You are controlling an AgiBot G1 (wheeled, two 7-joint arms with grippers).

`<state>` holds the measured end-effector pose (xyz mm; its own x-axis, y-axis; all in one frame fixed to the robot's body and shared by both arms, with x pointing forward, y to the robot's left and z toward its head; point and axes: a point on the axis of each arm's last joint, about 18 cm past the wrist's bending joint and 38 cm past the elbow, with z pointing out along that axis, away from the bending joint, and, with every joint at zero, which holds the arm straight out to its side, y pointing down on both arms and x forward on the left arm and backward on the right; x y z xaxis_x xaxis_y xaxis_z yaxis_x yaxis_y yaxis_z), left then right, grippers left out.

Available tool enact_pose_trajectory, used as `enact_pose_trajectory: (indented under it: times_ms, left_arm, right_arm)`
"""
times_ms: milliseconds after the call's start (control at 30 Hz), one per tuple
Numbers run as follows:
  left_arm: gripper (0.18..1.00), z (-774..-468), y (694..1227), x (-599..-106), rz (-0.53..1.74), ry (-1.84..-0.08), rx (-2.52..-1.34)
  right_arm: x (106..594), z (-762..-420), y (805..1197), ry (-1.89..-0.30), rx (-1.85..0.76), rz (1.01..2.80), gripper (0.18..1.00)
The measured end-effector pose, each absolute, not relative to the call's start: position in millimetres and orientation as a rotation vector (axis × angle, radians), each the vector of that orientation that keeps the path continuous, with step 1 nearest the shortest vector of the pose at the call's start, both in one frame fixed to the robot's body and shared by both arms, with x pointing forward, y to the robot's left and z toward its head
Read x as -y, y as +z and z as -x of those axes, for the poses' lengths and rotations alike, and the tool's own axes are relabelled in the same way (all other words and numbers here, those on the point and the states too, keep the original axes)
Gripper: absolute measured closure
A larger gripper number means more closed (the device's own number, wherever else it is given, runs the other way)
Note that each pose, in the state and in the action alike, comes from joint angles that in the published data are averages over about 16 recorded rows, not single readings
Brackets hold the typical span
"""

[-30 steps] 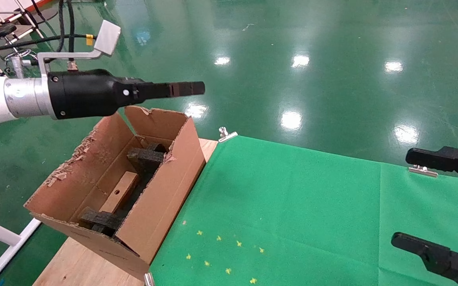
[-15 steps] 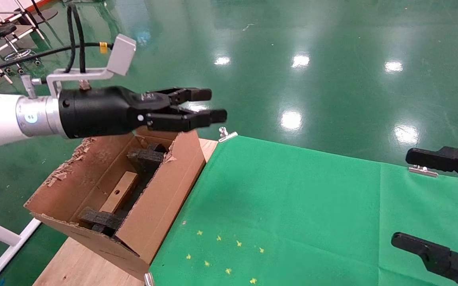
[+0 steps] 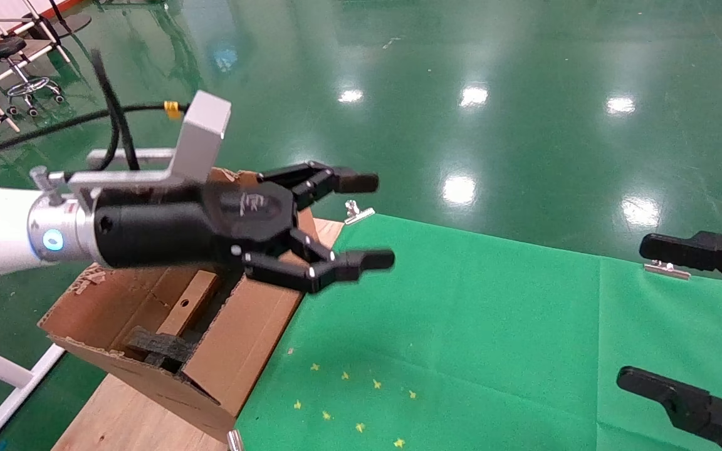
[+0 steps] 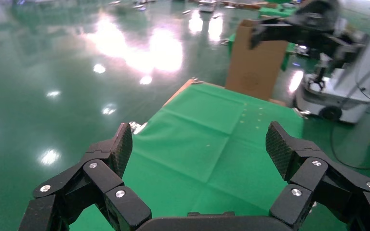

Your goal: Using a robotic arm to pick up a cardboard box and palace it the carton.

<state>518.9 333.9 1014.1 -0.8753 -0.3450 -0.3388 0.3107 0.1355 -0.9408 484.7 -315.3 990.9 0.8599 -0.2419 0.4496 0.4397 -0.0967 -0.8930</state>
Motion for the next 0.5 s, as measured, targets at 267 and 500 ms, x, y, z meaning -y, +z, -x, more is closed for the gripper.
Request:
enact_pose_trajectory:
  times_ms: [267,500]
  left_arm:
    - [0.183,-492.4,1000.1,-311.9,-0.165,-1.794,-1.934]
    - [0.183,-474.7,991.8,-299.6,-0.278,-1.803,-1.927]
  right_arm:
    - [315.3,-484.7,990.9,-0.575,0.160,1.568,0.178]
    - [315.4,-484.8,990.9,-0.575,0.160,1.568,0.178]
